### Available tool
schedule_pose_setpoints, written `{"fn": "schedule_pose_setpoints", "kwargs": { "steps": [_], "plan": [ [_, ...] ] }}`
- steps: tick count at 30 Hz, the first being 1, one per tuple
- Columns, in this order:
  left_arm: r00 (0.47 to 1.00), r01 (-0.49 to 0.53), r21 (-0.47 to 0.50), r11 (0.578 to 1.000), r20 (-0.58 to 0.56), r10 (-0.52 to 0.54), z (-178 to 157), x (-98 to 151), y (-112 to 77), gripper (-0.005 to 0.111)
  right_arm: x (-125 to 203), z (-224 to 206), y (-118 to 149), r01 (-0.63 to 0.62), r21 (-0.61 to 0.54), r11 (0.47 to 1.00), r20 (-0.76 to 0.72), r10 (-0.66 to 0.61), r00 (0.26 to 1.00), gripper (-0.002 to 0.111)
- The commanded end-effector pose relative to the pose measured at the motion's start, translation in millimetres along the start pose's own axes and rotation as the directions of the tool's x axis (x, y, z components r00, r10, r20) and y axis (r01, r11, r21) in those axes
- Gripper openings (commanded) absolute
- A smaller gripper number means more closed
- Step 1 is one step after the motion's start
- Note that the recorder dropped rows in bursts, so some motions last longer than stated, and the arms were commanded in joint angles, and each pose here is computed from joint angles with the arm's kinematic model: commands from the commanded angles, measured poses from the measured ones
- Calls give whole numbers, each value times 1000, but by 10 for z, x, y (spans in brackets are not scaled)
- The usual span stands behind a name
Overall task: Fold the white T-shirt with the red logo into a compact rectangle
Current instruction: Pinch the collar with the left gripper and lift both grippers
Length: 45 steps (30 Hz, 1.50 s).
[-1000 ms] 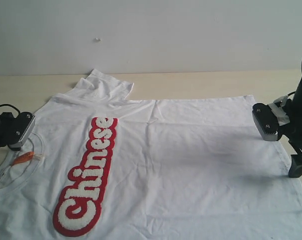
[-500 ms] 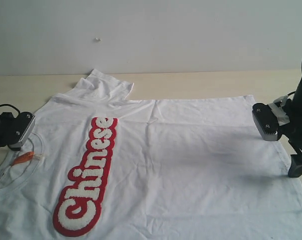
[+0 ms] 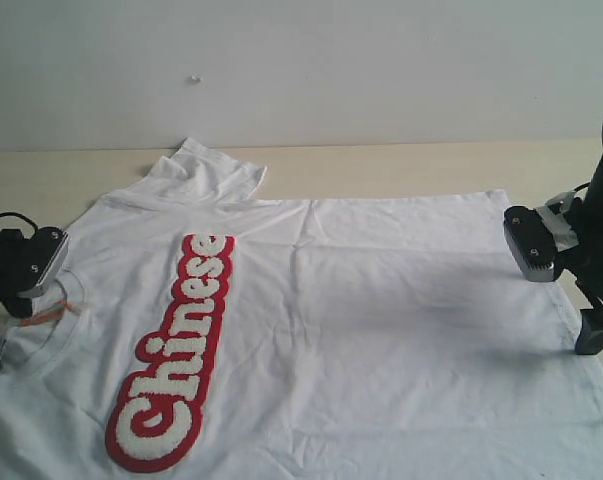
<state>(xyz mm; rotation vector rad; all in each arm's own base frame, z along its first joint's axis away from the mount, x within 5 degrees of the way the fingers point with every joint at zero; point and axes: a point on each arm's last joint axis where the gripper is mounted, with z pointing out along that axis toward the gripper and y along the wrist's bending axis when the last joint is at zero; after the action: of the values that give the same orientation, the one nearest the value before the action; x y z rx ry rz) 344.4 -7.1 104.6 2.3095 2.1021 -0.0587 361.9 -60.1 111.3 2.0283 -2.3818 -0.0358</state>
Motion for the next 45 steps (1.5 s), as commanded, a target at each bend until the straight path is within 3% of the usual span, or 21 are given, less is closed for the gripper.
{"fn": "schedule_pose_setpoints", "kwargs": {
  "steps": [1, 3, 28, 41, 45],
  "plan": [
    [1000, 11, -84, 996, -7, -12, 233, 16, 62, 2, -4, 94, -17, -13, 0, 1000, 15, 13, 1000, 105],
    [1000, -25, -89, 996, -15, 23, 233, 20, 66, 2, -4, 94, -17, -13, 0, 1000, 15, 13, 1000, 105],
    [1000, -23, -84, 996, -14, 22, 233, 19, 62, 1, -5, 94, -17, -14, 0, 1000, 16, 14, 1000, 105],
    [1000, 11, -95, 995, 11, -9, 232, -2, 72, 1, -5, 94, -17, -14, 0, 1000, 16, 14, 1000, 105],
    [996, 70, -99, 993, 57, -64, 230, -38, 79, 1, -5, 94, -17, -14, 0, 1000, 16, 14, 1000, 105]
  ]
}}
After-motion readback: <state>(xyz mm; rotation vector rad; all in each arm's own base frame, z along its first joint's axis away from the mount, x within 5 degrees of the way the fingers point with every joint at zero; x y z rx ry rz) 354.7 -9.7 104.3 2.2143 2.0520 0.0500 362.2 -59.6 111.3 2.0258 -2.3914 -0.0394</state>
